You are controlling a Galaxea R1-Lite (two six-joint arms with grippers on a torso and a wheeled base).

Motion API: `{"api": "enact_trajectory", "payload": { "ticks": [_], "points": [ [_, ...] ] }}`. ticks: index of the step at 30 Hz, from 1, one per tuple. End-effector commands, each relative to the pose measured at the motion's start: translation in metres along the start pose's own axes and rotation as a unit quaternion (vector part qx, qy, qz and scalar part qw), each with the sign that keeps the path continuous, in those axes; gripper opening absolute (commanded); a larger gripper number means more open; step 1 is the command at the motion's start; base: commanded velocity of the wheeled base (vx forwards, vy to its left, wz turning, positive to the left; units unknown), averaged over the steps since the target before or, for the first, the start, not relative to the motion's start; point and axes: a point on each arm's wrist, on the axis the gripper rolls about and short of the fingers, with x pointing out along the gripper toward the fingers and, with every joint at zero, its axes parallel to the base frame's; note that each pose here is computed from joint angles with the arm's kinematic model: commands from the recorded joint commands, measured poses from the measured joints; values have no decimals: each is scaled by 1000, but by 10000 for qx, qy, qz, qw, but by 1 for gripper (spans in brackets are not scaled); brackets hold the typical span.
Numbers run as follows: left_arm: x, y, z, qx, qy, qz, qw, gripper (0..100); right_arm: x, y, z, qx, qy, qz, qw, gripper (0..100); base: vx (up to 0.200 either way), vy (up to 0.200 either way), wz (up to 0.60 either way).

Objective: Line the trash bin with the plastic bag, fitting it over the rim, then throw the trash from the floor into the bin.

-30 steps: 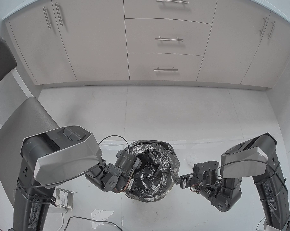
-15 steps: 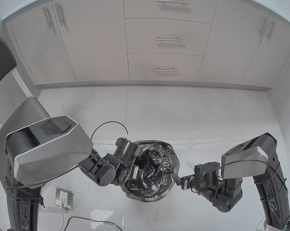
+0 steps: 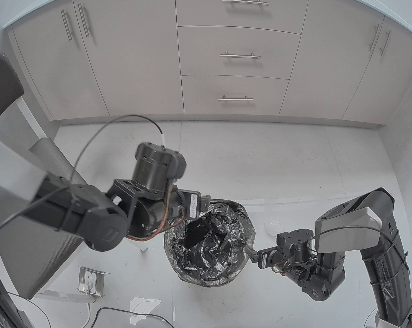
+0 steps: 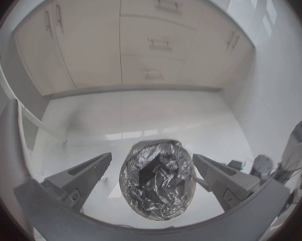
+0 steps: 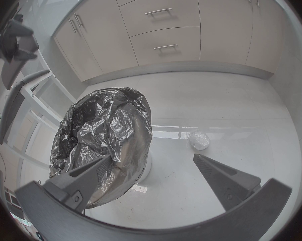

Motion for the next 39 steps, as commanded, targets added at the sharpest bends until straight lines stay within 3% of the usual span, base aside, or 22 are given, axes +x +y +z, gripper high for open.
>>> {"api": "enact_trajectory", "payload": {
  "ticks": [1, 7, 14, 18, 19, 23, 25, 26, 27, 33, 39],
  "points": [
    [-87, 15, 43, -301, -1000, -271, 9942, 100, -3, 1, 11, 30, -214, 37, 9998, 100, 0, 0, 0],
    [-169, 56, 54, -613, -1833, -96, 9811, 100, -6, 0, 21, 69, -339, 11, 9994, 100, 0, 0, 0],
    [-250, 94, 21, -813, -2172, 219, 9725, 100, -7, 2, 18, 38, -297, 7, 9996, 100, 0, 0, 0],
    [-269, 108, 4, -900, -2169, 563, 9704, 100, -7, 2, 18, 36, -304, -24, 9995, 100, 0, 0, 0],
    [-276, 116, -10, -946, -2123, 826, 9691, 100, -7, 2, 18, 40, -306, -38, 9995, 100, 0, 0, 0],
    [-288, 123, -37, -1002, -2148, 1121, 9650, 100, -7, 1, 19, 44, -316, -51, 9995, 100, 0, 0, 0],
    [-304, 129, -65, -855, -2314, 1502, 9574, 100, -7, 1, 19, 46, -325, -57, 9994, 100, 0, 0, 0],
    [-304, 129, -66, -851, -2320, 1533, 9568, 100, -7, 1, 19, 49, -326, -64, 9994, 100, 0, 0, 0],
    [-313, 131, -84, -817, -2407, 1809, 9501, 100, -7, 1, 20, 51, -333, -63, 9994, 100, 0, 0, 0],
    [-336, 127, -136, -853, -2668, 2406, 9293, 100, -7, 1, 20, 51, -333, -63, 9994, 100, 0, 0, 0],
    [-334, 122, -171, -909, -2682, 2816, 9168, 100, -7, 0, 19, 48, -320, -73, 9995, 100, 0, 0, 0]
  ]
}}
